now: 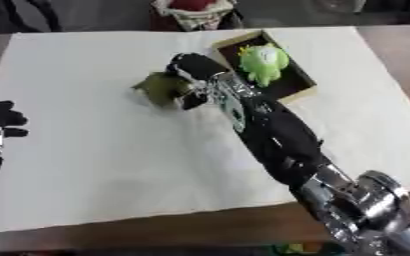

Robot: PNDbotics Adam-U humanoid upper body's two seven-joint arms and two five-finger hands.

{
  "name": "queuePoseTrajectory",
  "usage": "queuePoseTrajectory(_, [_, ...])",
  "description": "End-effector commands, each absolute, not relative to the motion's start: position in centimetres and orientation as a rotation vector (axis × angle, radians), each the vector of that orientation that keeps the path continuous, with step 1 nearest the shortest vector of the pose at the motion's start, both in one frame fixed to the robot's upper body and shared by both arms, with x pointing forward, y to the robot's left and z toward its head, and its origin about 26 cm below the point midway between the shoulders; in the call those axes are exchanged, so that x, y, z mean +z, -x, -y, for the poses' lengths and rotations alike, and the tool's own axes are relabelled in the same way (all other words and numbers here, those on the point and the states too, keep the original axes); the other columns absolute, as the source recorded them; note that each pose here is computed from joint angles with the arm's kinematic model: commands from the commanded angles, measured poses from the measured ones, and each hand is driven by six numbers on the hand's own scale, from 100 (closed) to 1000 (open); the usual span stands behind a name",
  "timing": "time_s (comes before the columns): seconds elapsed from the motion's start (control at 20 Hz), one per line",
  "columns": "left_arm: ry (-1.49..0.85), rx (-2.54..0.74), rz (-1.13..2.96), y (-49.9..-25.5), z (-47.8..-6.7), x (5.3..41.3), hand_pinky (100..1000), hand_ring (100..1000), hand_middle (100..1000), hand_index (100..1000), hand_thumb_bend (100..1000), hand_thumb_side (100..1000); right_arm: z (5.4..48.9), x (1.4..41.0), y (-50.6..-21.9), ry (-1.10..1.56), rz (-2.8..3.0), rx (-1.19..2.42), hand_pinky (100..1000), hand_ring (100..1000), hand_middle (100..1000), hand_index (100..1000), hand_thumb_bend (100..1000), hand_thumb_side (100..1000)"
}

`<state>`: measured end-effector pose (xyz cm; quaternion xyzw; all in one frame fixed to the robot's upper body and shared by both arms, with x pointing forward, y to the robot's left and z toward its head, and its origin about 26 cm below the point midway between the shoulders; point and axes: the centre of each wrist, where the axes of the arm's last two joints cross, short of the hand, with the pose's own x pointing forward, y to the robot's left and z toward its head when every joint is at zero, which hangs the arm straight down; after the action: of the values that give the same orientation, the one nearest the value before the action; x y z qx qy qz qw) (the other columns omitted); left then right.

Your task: Pick up objects on the table and place them in the box.

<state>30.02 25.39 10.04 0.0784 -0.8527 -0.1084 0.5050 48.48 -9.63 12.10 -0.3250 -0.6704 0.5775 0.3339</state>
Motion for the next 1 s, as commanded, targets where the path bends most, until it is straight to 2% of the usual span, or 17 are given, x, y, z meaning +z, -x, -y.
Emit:
queuePoseTrajectory(0.05, [-0.194,-0.273,2.089,-30.1,-25.4,11.0,601,635,564,722,100,679,9.9,14.7,-49.0,0.9,1.866,1.392,700,700,432,374,100,100])
queuePoseTrajectory(0.5, [-0.201,-0.271,2.086,-30.1,-25.6,10.9,601,635,563,722,100,679,14.5,19.9,-50.6,1.023,1.877,1.162,697,692,432,377,100,100])
queuePoseTrajectory(0.8, [-0.207,-0.272,2.084,-30.0,-25.7,10.9,601,634,563,722,100,679,19.1,21.2,-51.4,1.18,1.785,0.899,685,674,435,380,100,100])
queuePoseTrajectory(1.0, [-0.208,-0.272,2.083,-30.0,-25.7,10.9,601,634,563,722,100,679,19.8,20.9,-51.6,1.226,1.764,0.836,685,674,435,380,100,100])
